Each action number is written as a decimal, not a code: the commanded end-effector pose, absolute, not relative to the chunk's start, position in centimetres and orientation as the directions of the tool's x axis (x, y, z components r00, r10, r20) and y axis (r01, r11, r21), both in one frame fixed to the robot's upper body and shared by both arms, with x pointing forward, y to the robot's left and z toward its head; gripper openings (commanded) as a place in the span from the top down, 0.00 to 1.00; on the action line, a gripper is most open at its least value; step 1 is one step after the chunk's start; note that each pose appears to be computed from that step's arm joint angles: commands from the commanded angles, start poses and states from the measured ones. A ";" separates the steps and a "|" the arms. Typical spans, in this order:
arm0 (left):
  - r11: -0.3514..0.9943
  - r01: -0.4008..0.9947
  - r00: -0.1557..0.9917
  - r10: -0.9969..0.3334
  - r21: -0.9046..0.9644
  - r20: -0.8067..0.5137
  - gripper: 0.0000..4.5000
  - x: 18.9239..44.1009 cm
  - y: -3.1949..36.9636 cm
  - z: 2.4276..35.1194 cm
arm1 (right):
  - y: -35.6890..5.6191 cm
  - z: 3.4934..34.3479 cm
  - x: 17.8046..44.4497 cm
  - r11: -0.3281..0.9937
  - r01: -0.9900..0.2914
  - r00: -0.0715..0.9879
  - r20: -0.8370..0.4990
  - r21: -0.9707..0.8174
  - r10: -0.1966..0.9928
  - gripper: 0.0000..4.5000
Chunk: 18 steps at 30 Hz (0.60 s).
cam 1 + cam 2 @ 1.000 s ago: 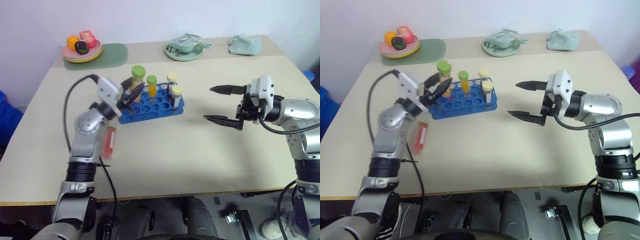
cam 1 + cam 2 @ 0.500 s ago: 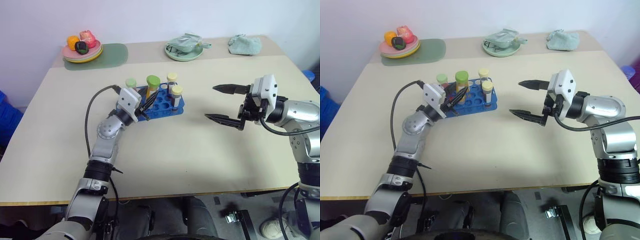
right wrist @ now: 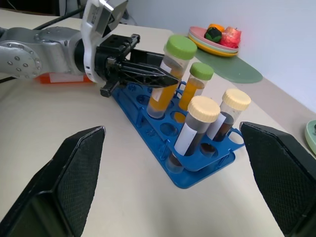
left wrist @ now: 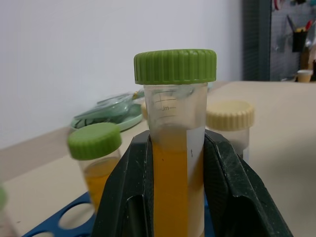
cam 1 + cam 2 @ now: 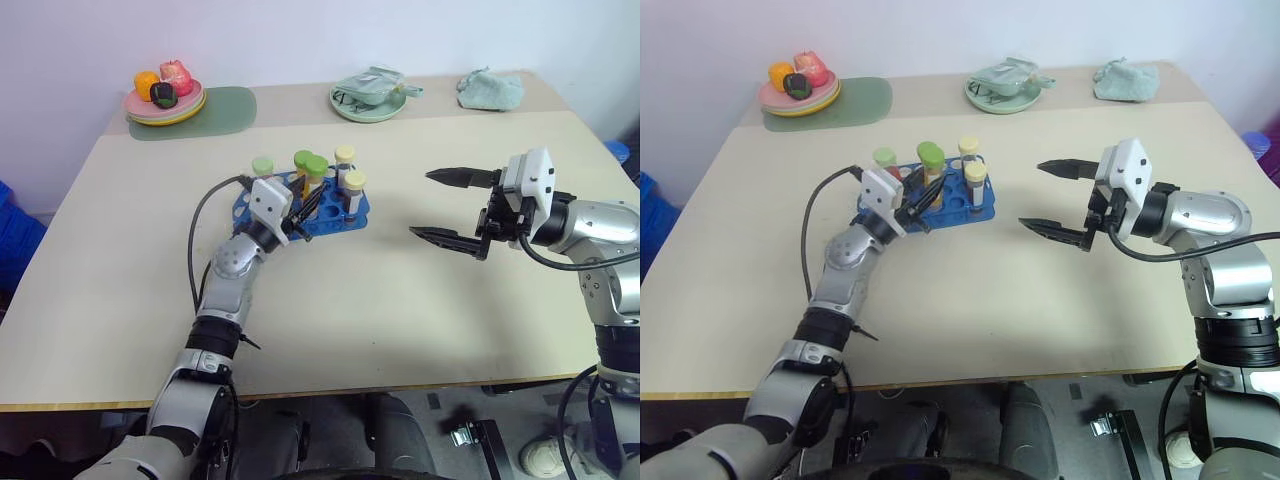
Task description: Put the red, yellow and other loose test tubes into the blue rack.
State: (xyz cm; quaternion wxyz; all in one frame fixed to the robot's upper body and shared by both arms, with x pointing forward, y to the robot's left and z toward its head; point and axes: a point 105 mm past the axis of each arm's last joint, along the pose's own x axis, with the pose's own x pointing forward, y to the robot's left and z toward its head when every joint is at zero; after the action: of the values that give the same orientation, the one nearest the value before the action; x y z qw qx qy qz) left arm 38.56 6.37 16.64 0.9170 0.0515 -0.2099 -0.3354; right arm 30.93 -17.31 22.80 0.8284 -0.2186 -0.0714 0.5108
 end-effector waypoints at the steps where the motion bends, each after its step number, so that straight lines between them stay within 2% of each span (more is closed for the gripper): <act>1: 0.767 0.593 0.665 -0.638 0.246 0.388 0.83 38.6 6.1 17.6 | -17.5 24.4 30.6 0.386 -0.778 0.483 -0.079 -0.495 0.872 0.00; 18: 0.771 0.622 0.696 -0.625 0.137 0.352 0.83 38.0 6.9 15.4 | -17.8 24.5 31.0 0.399 -0.760 0.501 -0.070 -0.513 0.863 0.00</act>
State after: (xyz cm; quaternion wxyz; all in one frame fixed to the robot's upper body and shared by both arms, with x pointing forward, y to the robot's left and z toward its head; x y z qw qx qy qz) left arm 38.38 6.87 14.41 0.9268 0.0139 -0.1747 -0.3322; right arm 31.12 -17.59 23.02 0.8320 -0.2306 -0.0778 0.4985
